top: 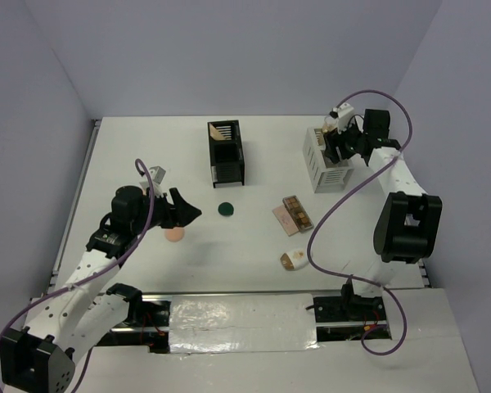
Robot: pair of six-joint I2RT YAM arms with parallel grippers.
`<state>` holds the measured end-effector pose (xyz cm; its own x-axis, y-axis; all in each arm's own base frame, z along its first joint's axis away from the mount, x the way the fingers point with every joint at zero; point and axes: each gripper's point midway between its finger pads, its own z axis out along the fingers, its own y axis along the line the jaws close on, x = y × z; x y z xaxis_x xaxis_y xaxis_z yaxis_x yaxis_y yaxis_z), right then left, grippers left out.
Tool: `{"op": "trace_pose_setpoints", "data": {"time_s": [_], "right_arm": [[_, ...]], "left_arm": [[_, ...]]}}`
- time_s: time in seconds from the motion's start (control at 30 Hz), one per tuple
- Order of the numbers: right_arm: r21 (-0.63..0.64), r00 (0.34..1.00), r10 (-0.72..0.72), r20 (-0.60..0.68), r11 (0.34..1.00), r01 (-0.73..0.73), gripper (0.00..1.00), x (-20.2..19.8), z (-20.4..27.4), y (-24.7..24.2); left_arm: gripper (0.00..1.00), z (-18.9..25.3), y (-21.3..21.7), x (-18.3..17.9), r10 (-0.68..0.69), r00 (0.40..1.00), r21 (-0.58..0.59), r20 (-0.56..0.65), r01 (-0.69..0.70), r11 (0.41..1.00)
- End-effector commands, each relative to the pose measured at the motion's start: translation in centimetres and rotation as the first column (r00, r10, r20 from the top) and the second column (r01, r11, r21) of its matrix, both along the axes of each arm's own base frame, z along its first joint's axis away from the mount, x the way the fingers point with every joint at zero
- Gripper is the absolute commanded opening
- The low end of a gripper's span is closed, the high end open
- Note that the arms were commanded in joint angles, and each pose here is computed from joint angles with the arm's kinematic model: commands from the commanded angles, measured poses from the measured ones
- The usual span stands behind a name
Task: Organize the makeup
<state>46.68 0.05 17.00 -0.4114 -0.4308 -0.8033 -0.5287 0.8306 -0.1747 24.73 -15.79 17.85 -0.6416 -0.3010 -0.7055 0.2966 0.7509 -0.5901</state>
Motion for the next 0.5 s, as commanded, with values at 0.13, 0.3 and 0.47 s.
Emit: {"op": "trace_pose_setpoints", "data": {"time_s": [0.13, 0.3, 0.47], "right_arm": [[0.007, 0.993, 0.113, 0.032, 0.994, -0.113, 0.41, 0.1, 0.9, 0.9], [0.001, 0.990, 0.135, 0.027, 0.991, -0.135, 0.61, -0.2, 0.6, 1.0], [-0.012, 0.992, 0.123, 0.026, 0.992, -0.122, 0.76, -0.3, 0.6, 0.7]], "left_arm": [[0.75, 2.6, -0.3, 0.4, -0.022, 0.996, -0.007, 0.088, 0.023, 1.000], [0.75, 2.6, -0.3, 0.3, -0.020, 0.996, -0.007, 0.087, 0.021, 1.000], [0.75, 2.8, -0.6, 0.4, -0.032, 0.996, -0.025, 0.087, 0.034, 0.999]]}}
